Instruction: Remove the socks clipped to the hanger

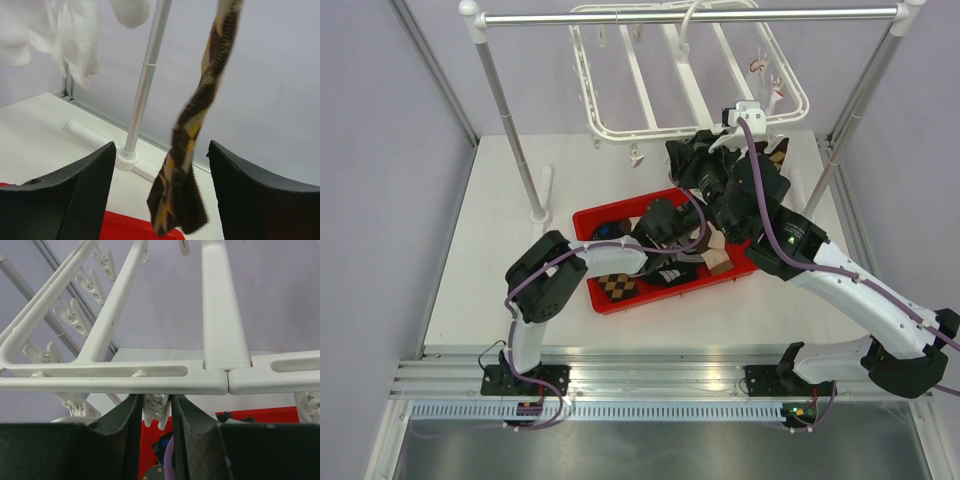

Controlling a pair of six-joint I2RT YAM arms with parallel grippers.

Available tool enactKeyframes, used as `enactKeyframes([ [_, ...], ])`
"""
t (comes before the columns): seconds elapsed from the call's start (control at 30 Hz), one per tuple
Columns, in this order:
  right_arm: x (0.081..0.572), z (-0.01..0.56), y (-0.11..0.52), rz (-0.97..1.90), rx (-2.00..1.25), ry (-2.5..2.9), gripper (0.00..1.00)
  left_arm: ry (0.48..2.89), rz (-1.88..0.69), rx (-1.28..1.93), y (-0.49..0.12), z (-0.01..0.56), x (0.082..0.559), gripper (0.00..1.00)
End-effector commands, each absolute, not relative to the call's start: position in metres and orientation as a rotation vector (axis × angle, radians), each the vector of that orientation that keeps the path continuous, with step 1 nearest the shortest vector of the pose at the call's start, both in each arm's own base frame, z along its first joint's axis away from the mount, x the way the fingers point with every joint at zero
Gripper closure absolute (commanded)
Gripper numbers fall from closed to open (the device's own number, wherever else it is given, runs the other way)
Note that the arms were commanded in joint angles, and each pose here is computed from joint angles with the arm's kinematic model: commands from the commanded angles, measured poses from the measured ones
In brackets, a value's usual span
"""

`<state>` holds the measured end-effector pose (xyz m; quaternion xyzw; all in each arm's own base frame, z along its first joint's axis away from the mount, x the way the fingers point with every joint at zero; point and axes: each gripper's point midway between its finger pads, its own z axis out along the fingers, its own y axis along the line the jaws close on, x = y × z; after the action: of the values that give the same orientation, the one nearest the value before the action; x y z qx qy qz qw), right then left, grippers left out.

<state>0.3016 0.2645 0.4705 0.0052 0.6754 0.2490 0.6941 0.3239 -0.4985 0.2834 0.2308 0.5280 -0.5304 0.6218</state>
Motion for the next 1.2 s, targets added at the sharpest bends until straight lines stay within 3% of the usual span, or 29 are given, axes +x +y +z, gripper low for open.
enactKeyframes([
  [0.0, 0.301, 0.489, 0.260, 0.557, 0.036, 1.471, 0.99, 1.195, -1.281, 0.538, -0.513, 0.296, 0.312, 0.23],
  [0.1, 0.302, 0.488, 0.262, 0.552, 0.032, 1.474, 0.99, 1.197, -1.302, 0.540, -0.517, 0.295, 0.308, 0.27],
  [0.23, 0.302, 0.487, 0.261, 0.546, 0.033, 1.477, 0.99, 1.199, -1.332, 0.531, -0.518, 0.298, 0.307, 0.40],
  [0.33, 0.301, 0.488, 0.260, 0.545, 0.033, 1.475, 0.99, 1.195, -1.345, 0.532, -0.520, 0.305, 0.306, 0.63],
  [0.37, 0.300, 0.490, 0.259, 0.547, 0.034, 1.472, 0.99, 1.191, -1.349, 0.529, -0.519, 0.309, 0.306, 0.80],
  [0.43, 0.300, 0.489, 0.258, 0.540, 0.033, 1.474, 0.99, 1.198, -1.347, 0.529, -0.518, 0.312, 0.305, 0.97],
  [0.6, 0.299, 0.487, 0.254, 0.533, 0.040, 1.477, 0.98, 1.182, -1.337, 0.505, -0.499, 0.332, 0.296, 0.98],
  [0.67, 0.298, 0.485, 0.252, 0.532, 0.043, 1.479, 0.88, 1.209, -1.311, 0.507, -0.491, 0.327, 0.294, 0.98],
  [0.73, 0.297, 0.483, 0.252, 0.533, 0.043, 1.482, 0.72, 1.215, -1.283, 0.487, -0.480, 0.332, 0.292, 0.98],
  [0.77, 0.296, 0.483, 0.251, 0.535, 0.044, 1.482, 0.59, 1.215, -1.261, 0.478, -0.475, 0.333, 0.293, 0.98],
  [0.87, 0.294, 0.480, 0.248, 0.536, 0.046, 1.485, 0.40, 1.196, -1.247, 0.473, -0.461, 0.340, 0.286, 0.98],
  [1.0, 0.290, 0.479, 0.246, 0.554, 0.041, 1.484, 0.24, 1.173, -1.240, 0.474, -0.449, 0.352, 0.278, 0.98],
  [1.13, 0.283, 0.478, 0.249, 0.592, 0.004, 1.481, 0.18, 1.162, -1.230, 0.467, -0.438, 0.357, 0.273, 0.98],
  [1.17, 0.279, 0.481, 0.250, 0.616, -0.011, 1.477, 0.06, 1.155, -1.230, 0.458, -0.435, 0.362, 0.272, 0.98],
])
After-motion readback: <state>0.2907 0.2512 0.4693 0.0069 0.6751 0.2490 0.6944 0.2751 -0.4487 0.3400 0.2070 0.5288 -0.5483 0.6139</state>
